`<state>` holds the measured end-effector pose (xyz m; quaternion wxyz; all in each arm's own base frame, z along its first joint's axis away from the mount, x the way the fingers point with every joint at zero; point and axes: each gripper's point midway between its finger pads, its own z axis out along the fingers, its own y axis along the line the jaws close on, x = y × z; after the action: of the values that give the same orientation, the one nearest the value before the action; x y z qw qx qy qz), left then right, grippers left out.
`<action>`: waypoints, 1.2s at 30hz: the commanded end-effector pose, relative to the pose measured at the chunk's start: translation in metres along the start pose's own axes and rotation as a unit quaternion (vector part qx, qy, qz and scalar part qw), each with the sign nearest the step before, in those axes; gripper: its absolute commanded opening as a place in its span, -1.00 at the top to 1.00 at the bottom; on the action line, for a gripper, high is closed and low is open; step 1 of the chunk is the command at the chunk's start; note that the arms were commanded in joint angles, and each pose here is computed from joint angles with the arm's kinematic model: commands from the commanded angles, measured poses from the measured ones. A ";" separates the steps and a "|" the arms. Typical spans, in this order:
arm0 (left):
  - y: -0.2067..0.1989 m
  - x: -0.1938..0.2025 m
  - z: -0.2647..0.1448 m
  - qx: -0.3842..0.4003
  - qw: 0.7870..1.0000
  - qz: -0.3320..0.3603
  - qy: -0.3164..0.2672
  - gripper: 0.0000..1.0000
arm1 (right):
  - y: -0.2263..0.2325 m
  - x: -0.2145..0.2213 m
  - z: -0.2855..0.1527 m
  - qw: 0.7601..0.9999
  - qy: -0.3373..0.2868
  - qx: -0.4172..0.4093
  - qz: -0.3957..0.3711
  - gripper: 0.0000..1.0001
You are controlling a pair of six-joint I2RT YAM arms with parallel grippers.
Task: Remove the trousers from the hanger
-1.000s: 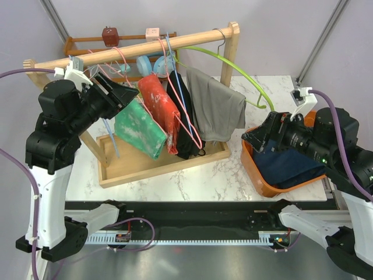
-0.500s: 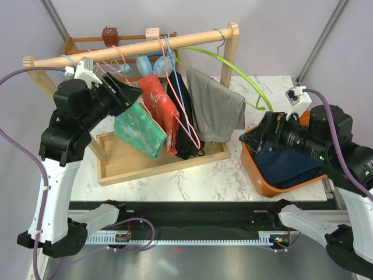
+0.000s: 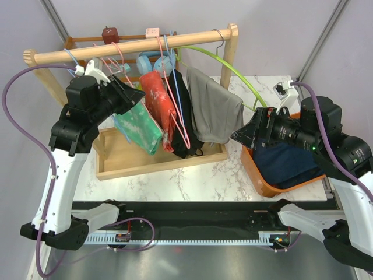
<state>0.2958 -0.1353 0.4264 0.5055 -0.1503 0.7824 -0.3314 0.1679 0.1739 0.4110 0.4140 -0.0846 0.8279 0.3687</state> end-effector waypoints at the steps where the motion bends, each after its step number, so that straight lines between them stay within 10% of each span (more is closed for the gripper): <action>1: -0.012 -0.006 -0.002 0.027 1.000 0.007 -0.012 0.57 | 0.013 -0.013 -0.006 0.999 -0.028 -0.026 -0.010 -0.96; 10: -0.039 -0.026 -0.049 0.074 0.995 0.000 -0.059 0.96 | 0.013 -0.013 -0.004 0.999 -0.028 -0.027 -0.008 -0.96; 36: -0.122 -0.046 -0.124 0.229 0.972 -0.034 -0.045 0.96 | 0.133 -0.094 -0.031 0.951 -0.102 -0.282 -0.076 -0.92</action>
<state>0.2236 -0.1463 0.5043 0.5074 -0.1106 0.7361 -0.4341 0.1626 0.2199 0.5203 0.4668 -0.1884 0.7027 0.5029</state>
